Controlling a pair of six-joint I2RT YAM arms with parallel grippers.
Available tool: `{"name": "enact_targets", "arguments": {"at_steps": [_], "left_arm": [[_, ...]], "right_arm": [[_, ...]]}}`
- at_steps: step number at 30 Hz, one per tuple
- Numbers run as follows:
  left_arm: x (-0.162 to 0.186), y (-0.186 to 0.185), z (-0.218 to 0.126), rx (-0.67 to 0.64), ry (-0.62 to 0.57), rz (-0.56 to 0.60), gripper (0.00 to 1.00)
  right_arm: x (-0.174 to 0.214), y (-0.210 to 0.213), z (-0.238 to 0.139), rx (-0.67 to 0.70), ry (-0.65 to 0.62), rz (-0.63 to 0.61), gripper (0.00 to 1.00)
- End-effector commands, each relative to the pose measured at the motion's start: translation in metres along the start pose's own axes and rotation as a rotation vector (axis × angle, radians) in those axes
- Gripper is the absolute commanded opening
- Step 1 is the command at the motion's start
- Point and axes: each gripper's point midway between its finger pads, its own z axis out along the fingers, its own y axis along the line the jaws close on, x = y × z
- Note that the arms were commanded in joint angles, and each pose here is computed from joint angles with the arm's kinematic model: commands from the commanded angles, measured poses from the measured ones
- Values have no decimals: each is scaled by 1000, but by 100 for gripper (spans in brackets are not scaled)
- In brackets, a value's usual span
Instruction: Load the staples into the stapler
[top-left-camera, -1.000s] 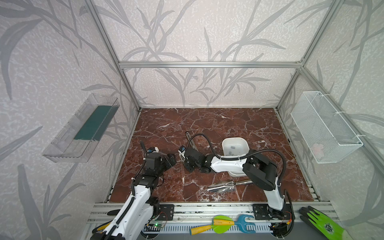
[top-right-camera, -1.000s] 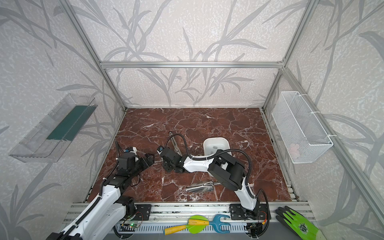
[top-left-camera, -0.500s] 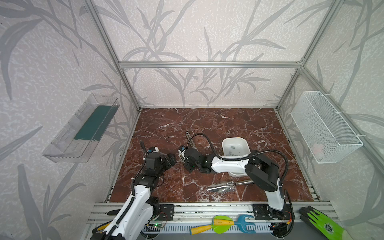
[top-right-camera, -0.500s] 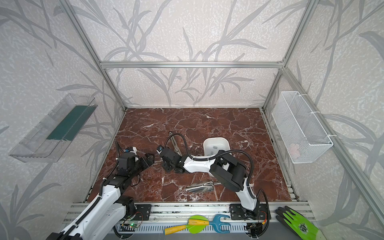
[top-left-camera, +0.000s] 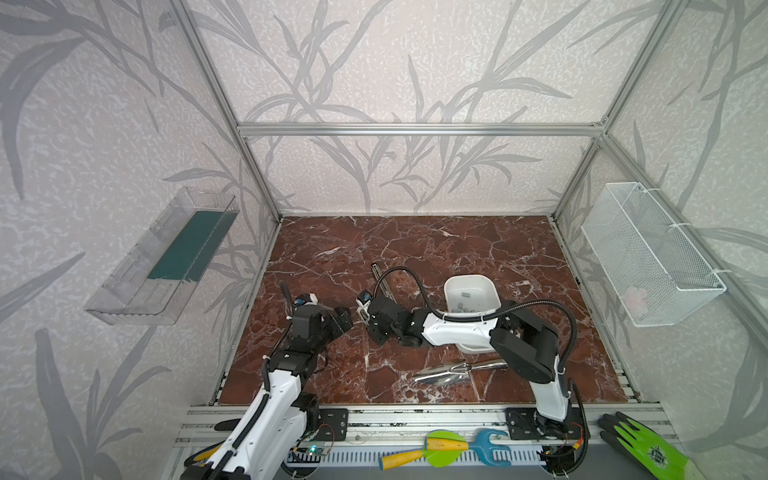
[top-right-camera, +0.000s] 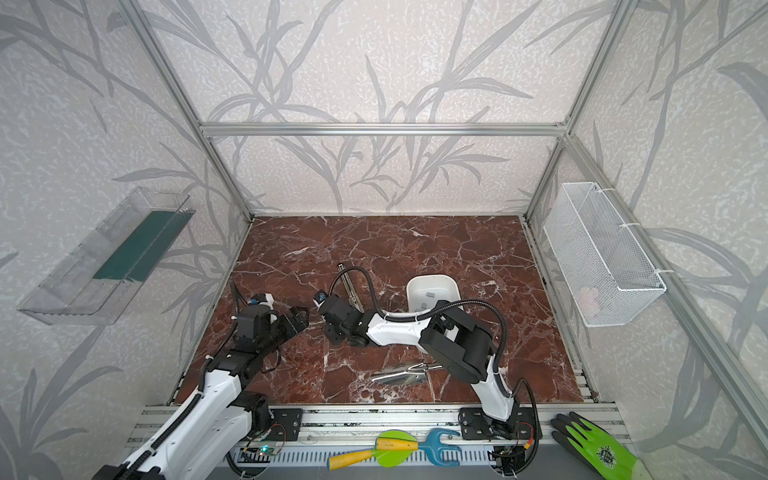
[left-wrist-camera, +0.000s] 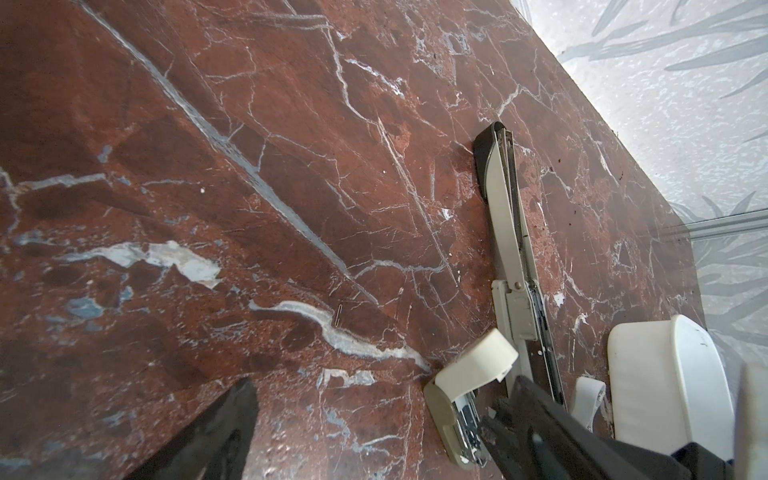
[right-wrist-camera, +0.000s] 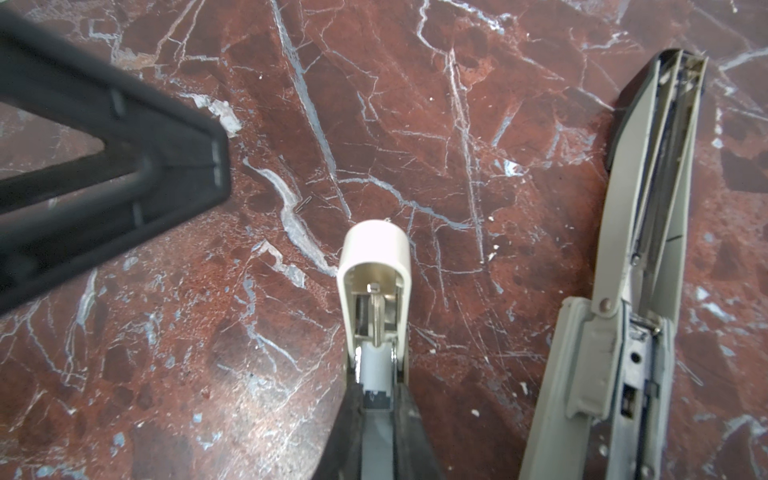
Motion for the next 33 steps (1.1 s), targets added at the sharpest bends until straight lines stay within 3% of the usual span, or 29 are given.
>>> {"name": "enact_targets", "arguments": {"at_steps": [1,33], "left_arm": [[1,2,1,-2,-2,-2,95],[0,2,1,-2,-3,-2,96]], "right_arm": [[-6,6,-1,-11,-2,10,10],[8,5,17,2,38,6,10]]}}
